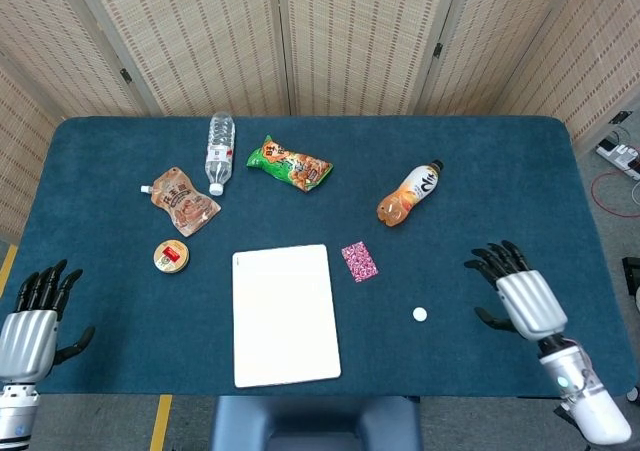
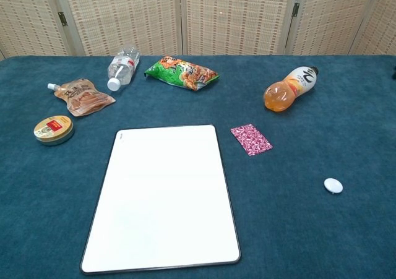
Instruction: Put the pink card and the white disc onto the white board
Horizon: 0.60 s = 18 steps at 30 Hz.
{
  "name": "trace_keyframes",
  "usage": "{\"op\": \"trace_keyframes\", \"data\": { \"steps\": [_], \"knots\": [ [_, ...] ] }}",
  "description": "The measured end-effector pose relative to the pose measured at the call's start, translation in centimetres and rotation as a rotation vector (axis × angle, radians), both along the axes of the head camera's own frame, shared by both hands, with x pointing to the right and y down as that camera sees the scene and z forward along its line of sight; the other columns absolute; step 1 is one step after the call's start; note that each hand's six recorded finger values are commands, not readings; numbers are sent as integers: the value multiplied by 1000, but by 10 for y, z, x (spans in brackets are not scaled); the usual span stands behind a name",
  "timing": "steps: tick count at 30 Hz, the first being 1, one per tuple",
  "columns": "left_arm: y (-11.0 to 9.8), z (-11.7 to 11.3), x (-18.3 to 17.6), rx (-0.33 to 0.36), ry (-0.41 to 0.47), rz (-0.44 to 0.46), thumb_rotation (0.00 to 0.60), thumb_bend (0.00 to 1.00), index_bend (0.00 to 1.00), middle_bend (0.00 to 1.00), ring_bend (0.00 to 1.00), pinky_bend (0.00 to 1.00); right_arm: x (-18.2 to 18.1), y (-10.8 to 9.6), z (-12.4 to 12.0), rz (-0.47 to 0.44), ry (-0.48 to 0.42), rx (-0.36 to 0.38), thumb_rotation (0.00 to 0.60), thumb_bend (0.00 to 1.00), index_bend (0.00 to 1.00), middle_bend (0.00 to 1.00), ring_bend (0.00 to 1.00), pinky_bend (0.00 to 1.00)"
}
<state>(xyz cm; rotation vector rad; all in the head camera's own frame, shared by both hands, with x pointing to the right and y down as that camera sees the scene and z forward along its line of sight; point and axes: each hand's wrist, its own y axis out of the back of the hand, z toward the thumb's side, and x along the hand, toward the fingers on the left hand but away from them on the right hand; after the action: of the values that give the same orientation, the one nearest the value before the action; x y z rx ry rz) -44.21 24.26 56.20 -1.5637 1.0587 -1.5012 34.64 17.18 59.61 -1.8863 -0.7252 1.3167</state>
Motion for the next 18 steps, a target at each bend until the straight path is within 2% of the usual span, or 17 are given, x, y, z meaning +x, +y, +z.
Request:
{"op": "trace_keyframes", "data": {
  "steps": [4, 11, 18],
  "knots": [
    [3, -2, -4, 3, 5, -8, 600, 316, 134, 28, 61, 0, -35, -18, 20, -80, 2, -56, 600, 286, 207, 122, 50, 0],
    [9, -3, -15, 4, 2, -30, 600, 315, 134, 27, 61, 0, -101, -43, 59, -167, 10, -142, 600, 285, 100, 76, 6, 0],
    [11, -2, -15, 0, 6, -27, 600, 316, 130, 27, 61, 0, -142, -55, 94, -216, 65, -207, 600, 286, 45, 45, 66, 0]
  ]
}}
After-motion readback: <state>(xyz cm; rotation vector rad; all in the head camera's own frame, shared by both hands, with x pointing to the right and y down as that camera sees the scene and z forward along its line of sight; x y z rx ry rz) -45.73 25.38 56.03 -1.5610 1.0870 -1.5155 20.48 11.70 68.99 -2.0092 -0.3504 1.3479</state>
